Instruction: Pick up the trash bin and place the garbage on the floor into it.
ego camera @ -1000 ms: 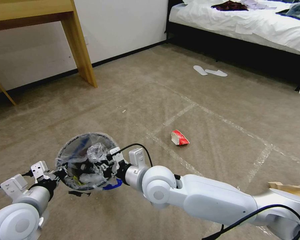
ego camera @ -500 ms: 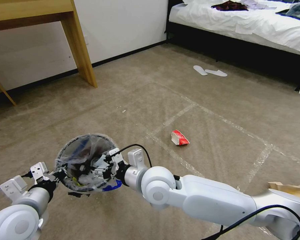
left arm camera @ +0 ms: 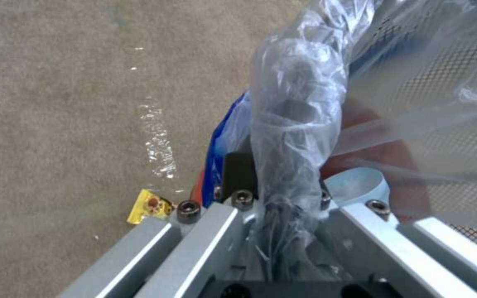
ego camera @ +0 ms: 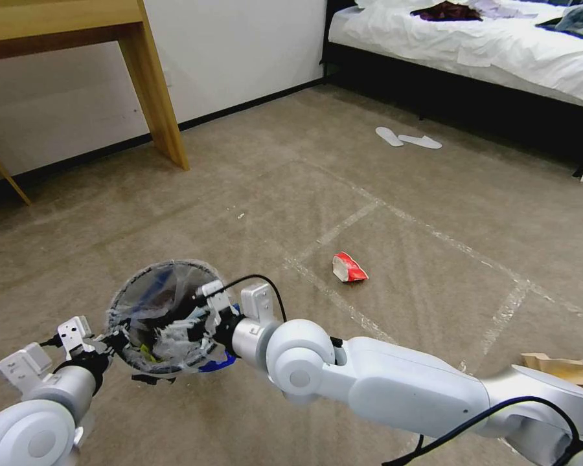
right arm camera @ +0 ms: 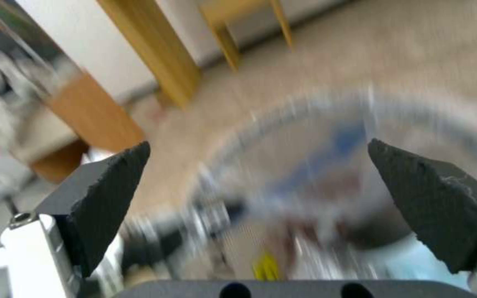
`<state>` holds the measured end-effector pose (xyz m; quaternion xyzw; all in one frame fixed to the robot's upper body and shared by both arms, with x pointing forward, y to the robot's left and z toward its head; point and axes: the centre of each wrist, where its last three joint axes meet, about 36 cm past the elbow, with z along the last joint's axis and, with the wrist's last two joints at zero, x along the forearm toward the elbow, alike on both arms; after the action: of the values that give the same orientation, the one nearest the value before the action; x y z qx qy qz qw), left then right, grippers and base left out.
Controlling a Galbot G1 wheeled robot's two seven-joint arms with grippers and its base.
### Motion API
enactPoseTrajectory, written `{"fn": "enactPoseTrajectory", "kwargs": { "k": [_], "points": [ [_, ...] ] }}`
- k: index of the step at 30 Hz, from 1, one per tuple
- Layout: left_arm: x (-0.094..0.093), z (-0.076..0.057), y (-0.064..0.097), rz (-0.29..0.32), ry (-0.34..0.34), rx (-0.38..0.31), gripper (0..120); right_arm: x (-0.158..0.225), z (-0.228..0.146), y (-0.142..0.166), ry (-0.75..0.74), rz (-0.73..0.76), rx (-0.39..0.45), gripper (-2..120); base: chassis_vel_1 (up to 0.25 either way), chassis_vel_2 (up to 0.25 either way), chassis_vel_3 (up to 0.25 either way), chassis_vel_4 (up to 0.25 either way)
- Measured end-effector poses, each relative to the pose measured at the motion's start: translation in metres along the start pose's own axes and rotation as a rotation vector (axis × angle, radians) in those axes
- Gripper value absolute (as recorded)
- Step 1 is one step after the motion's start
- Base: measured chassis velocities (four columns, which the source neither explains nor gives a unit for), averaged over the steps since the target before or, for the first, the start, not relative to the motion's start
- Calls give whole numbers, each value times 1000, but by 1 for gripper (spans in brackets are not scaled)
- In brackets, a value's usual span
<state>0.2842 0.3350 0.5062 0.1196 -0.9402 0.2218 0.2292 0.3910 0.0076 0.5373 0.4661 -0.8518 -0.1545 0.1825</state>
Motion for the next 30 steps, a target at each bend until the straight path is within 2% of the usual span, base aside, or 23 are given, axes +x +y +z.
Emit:
{"fn": "enactPoseTrajectory", "kwargs": {
  "k": [4, 6, 10, 12, 16, 18, 19, 20, 23, 26, 27, 29, 30],
  "points": [
    [0, -1, 0, -2, -3, 0, 1, 4, -14, -9, -119, -32, -8, 100, 0, 0, 0, 0],
    [1, -1, 1, -5, -5, -1, 1, 20, -29, -24, -231, -60, -17, 100, 0, 0, 0, 0],
    [2, -2, 1, -5, -6, -4, 1, 38, -35, -41, -321, -75, 5, 100, 0, 0, 0, 0],
    [2, -2, 3, -10, -4, -8, 1, 59, -39, -61, -431, -91, 57, 100, 0, 0, 0, 0],
    [3, -1, 3, -12, -3, -8, 1, 73, -42, -74, -512, -96, 106, 100, 0, 0, 0, 0],
    [3, -1, 4, -14, -5, -5, 1, 95, -47, -87, -642, -71, 166, 100, 0, 0, 0, 0],
    [3, -1, 4, -14, -5, -5, 1, 95, -47, -87, -642, -71, 166, 100, 0, 0, 0, 0],
    [4, -2, 3, -14, -9, -6, 1, 110, -51, -95, -714, -27, 185, 100, 0, 0, 0, 0],
    [4, -3, 3, -14, -11, -6, 1, 122, -53, -101, -758, 15, 206, 100, 0, 0, 0, 0],
    [5, -3, 3, -19, -19, -6, 1, 155, -48, -122, -828, 164, 289, 100, 0, 0, 0, 0],
    [5, -3, 3, -19, -19, -6, 1, 155, -48, -122, -828, 164, 289, 100, 0, 0, 0, 0],
    [7, -3, 3, -20, -21, -5, 1, 181, -39, -136, -867, 294, 402, 100, 0, 0, 0, 0],
    [7, -3, 3, -20, -21, -5, 1, 181, -39, -136, -867, 294, 402, 100, 0, 0, 0, 0]
  ]
}}
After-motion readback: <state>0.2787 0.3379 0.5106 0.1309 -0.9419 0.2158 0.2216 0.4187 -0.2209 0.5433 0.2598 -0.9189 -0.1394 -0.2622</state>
